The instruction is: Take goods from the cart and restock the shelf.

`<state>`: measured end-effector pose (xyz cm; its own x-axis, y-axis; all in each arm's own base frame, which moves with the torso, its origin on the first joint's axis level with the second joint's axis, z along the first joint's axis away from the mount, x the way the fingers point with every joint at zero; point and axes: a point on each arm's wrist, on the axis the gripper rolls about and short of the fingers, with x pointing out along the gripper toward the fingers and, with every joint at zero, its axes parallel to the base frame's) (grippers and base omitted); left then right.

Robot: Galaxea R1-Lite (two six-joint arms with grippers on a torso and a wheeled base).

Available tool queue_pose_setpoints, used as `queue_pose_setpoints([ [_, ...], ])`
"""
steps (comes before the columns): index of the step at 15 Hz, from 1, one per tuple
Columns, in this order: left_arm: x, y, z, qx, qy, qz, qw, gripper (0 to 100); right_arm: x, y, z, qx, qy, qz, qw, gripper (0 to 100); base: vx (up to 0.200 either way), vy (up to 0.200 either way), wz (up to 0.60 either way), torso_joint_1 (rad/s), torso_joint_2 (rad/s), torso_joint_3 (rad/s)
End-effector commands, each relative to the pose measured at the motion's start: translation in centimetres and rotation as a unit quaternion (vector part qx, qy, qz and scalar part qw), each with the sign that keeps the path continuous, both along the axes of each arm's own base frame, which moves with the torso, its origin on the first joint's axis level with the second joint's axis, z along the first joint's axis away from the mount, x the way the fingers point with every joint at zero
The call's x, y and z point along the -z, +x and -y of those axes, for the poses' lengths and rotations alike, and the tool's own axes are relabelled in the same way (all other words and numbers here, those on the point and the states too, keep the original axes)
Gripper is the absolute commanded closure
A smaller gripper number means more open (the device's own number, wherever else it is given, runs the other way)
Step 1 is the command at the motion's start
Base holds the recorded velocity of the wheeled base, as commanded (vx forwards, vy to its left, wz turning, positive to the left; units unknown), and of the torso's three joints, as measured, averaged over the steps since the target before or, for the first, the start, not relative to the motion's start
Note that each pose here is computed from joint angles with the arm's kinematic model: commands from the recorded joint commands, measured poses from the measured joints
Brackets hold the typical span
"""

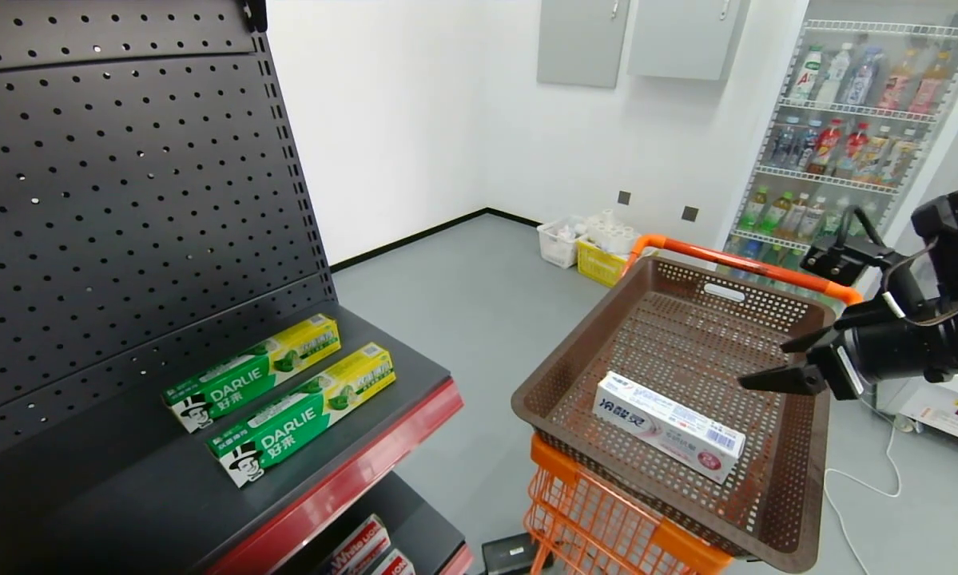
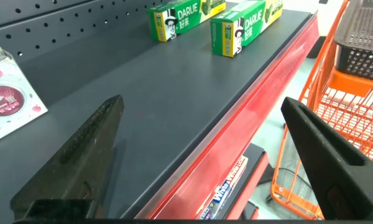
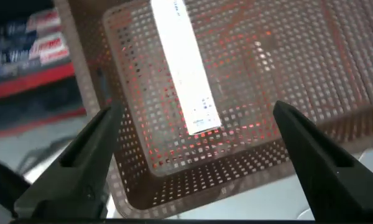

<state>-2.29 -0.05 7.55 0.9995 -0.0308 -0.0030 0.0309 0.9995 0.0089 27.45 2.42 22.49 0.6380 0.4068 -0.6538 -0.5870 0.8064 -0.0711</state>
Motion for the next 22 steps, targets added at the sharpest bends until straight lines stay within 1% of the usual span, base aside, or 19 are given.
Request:
queue_pose_setpoints([
  [1, 0.0, 0.0, 0.0, 0.000, 0.000, 0.000, 1.0000, 0, 1.3, 2.3, -0.6, -0.037, -0.016, -0.018, 0.999, 0, 0.000, 0.000, 0.00, 0.000, 0.00, 0.000],
  [2, 0.0, 0.0, 0.0, 0.000, 0.000, 0.000, 1.0000, 0, 2.5, 3.2, -0.7, -0.056, -0.031, -0.027, 0.998, 0, 0.000, 0.000, 0.00, 0.000, 0.00, 0.000],
  [3, 0.0, 0.0, 0.0, 0.000, 0.000, 0.000, 1.0000, 0, 2.8, 3.4, -0.8, -0.062, -0.034, -0.030, 0.997, 0, 0.000, 0.000, 0.00, 0.000, 0.00, 0.000],
  [5, 0.0, 0.0, 0.0, 0.000, 0.000, 0.000, 1.0000, 0, 4.2, 4.6, -1.0, -0.092, -0.065, -0.035, 0.993, 0, 0.000, 0.000, 0.00, 0.000, 0.00, 0.000],
  [6, 0.0, 0.0, 0.0, 0.000, 0.000, 0.000, 1.0000, 0, 4.6, 5.2, -1.1, -0.099, -0.069, -0.036, 0.992, 0, 0.000, 0.000, 0.00, 0.000, 0.00, 0.000],
  [10, 0.0, 0.0, 0.0, 0.000, 0.000, 0.000, 1.0000, 0, 5.7, 8.1, -2.5, -0.116, -0.071, -0.033, 0.990, 0, 0.000, 0.000, 0.00, 0.000, 0.00, 0.000],
  [13, 0.0, 0.0, 0.0, 0.000, 0.000, 0.000, 1.0000, 0, 6.2, 9.2, -3.6, -0.128, -0.071, -0.033, 0.989, 0, 0.000, 0.000, 0.00, 0.000, 0.00, 0.000],
  [19, 0.0, 0.0, 0.0, 0.000, 0.000, 0.000, 1.0000, 0, 9.9, 10.6, -4.9, -0.134, -0.065, -0.081, 0.986, 0, 0.000, 0.000, 0.00, 0.000, 0.00, 0.000],
  [21, 0.0, 0.0, 0.0, 0.000, 0.000, 0.000, 1.0000, 0, 10.8, 11.3, -5.0, -0.125, -0.067, -0.084, 0.986, 0, 0.000, 0.000, 0.00, 0.000, 0.00, 0.000],
  [22, 0.0, 0.0, 0.0, 0.000, 0.000, 0.000, 1.0000, 0, 11.2, 11.6, -5.1, -0.118, -0.076, -0.084, 0.987, 0, 0.000, 0.000, 0.00, 0.000, 0.00, 0.000],
])
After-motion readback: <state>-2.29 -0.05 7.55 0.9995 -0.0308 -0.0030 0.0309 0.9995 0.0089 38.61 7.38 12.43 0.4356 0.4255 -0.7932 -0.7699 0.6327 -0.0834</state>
